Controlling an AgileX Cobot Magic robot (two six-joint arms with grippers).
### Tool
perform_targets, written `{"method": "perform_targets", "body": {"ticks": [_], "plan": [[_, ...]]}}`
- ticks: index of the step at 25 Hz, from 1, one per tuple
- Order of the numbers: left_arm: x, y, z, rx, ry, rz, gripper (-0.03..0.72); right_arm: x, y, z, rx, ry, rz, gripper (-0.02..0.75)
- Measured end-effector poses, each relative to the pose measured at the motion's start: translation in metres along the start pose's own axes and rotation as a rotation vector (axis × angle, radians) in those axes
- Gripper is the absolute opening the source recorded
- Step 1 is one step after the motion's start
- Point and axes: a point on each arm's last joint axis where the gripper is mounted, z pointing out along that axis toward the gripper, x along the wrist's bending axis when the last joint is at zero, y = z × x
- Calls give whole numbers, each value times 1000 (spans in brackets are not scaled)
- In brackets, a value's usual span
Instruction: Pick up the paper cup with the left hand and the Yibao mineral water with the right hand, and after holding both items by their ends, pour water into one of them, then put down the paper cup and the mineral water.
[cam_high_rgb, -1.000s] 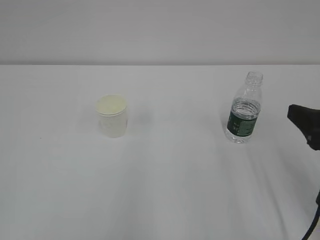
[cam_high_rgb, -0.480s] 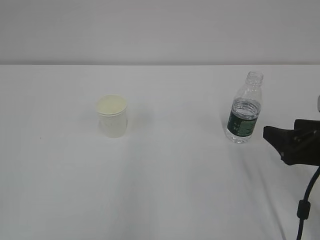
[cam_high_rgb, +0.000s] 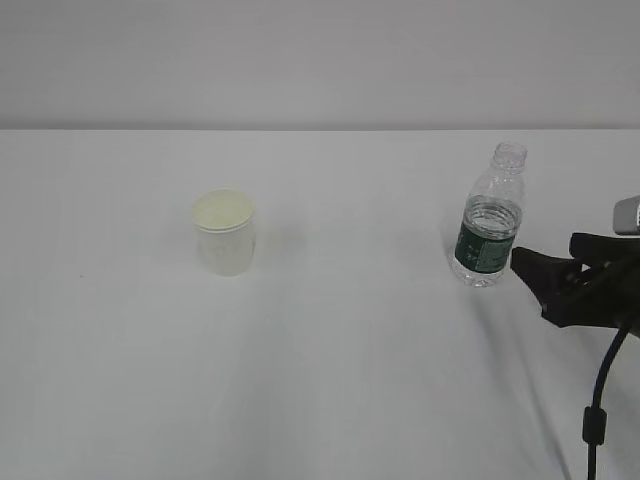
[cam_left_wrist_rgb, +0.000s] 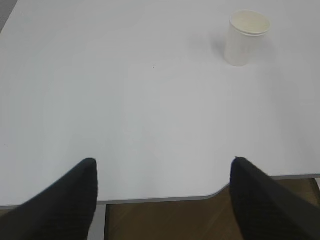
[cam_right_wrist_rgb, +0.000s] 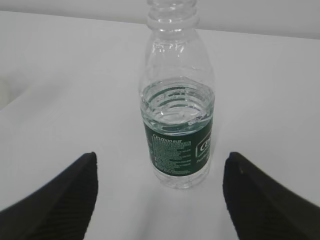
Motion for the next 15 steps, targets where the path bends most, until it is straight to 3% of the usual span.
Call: {"method": "perform_targets", "body": {"ticks": [8, 15], "plan": [[0, 0, 0, 0, 0, 0, 592, -4, -16, 14, -53, -10, 30, 591], [0, 0, 0, 0, 0, 0, 592, -8, -31, 29, -8, -12, 32, 591]]}}
